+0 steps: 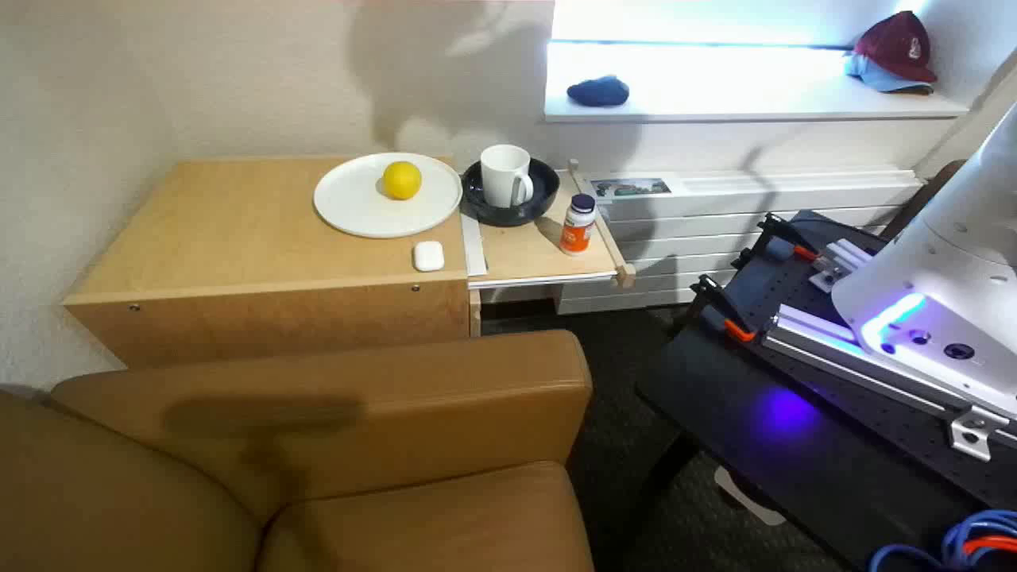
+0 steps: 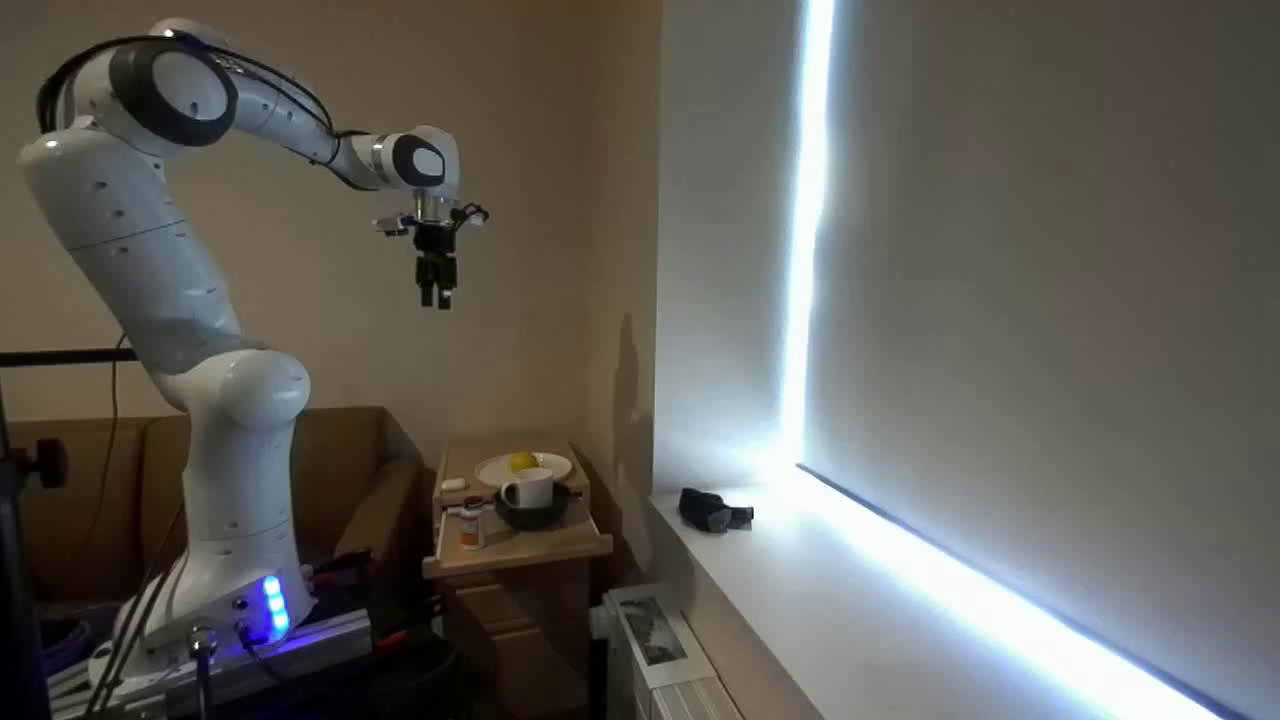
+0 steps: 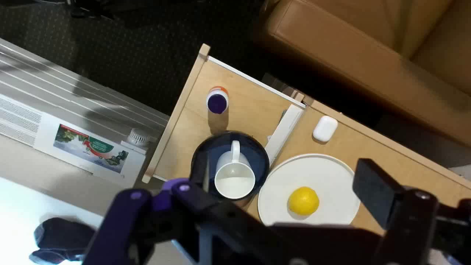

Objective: Remove the white mug from the black bowl and place it on the window sill, remove the white mug from the window sill and put it in the black bowl

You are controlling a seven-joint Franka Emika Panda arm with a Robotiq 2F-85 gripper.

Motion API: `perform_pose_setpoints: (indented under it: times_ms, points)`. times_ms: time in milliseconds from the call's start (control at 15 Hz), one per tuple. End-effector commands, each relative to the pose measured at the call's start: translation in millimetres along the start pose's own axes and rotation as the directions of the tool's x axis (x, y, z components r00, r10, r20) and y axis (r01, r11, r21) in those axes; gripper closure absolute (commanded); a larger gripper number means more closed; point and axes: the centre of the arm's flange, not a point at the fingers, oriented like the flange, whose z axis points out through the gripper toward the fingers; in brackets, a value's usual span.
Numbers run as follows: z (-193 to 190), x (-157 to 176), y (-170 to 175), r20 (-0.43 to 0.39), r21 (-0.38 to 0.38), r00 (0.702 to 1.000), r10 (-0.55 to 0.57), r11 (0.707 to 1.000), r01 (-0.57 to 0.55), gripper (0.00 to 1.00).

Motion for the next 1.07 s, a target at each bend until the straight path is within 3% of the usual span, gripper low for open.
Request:
perform_pose_setpoints:
  times_ms: [0,67,200,467,800,933,1000]
  points:
    - [0,0,0,0.0,0.0,1.0,0.0,1.0,0.0,0.0]
    - [10,74,3,0.01,0.022,0.998,0.068,0.997,-0.069,0.0]
    - [19,95,15,-0.026,0.05,0.986,0.164,0.985,-0.163,0.0]
    - [64,182,43,-0.011,0.062,0.949,0.314,0.948,-0.313,0.0]
    - [130,282,56,0.204,0.098,0.942,0.267,0.952,-0.291,0.0]
    - [137,314,58,0.25,0.124,0.945,0.213,0.961,-0.249,0.0]
    - [154,252,64,0.196,0.102,0.946,0.259,0.954,-0.282,0.0]
